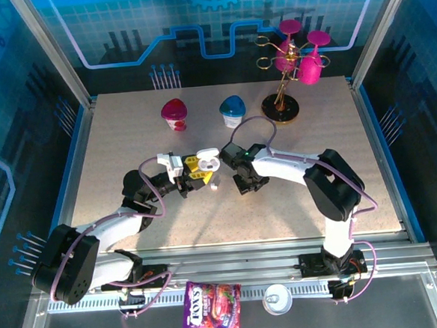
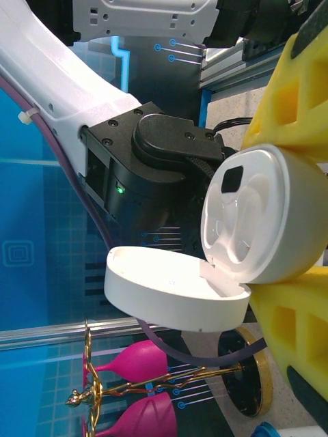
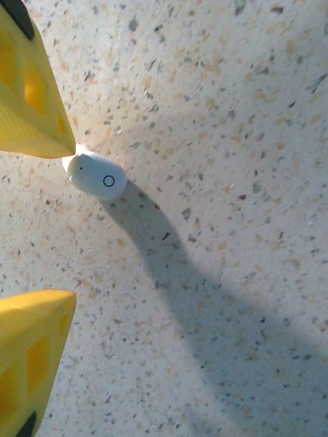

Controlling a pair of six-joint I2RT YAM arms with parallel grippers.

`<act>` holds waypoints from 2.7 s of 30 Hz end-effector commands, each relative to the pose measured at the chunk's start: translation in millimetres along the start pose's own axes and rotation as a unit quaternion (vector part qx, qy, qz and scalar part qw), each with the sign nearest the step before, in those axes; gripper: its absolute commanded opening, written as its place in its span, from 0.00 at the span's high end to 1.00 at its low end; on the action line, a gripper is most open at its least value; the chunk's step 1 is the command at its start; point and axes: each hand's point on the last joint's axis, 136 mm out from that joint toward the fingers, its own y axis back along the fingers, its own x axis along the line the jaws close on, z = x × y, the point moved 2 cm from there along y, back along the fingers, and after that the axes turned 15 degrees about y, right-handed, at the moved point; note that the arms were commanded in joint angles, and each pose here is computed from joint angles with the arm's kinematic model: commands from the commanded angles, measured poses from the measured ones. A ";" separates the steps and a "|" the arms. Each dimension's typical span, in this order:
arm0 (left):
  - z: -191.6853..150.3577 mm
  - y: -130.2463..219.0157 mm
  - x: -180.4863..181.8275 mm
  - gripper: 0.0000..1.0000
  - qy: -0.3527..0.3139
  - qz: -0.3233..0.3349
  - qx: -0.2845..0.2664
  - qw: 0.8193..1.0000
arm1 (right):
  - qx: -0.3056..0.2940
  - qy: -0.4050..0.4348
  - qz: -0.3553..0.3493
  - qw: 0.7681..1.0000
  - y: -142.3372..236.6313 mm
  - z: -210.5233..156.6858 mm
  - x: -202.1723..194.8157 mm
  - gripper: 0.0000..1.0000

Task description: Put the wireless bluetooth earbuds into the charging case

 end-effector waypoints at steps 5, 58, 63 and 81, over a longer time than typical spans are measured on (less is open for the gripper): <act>4.6 0.6 -0.5 0.70 -0.013 -0.002 -0.008 1.000 | -0.008 0.004 0.011 1.000 10.9 -4.5 -2.5 0.46; 5.5 -5.1 4.2 0.70 -0.004 -0.005 -0.004 1.000 | -0.033 -0.087 0.074 0.993 -11.6 3.9 -38.5 0.64; 5.5 -6.0 4.4 0.70 -0.002 -0.006 -0.004 1.000 | -0.040 -0.092 0.096 0.990 -18.4 10.1 -34.9 0.67; 6.4 -8.7 5.1 0.70 -0.001 -0.009 -0.003 1.000 | -0.075 -0.044 0.235 0.968 2.1 14.7 8.9 0.65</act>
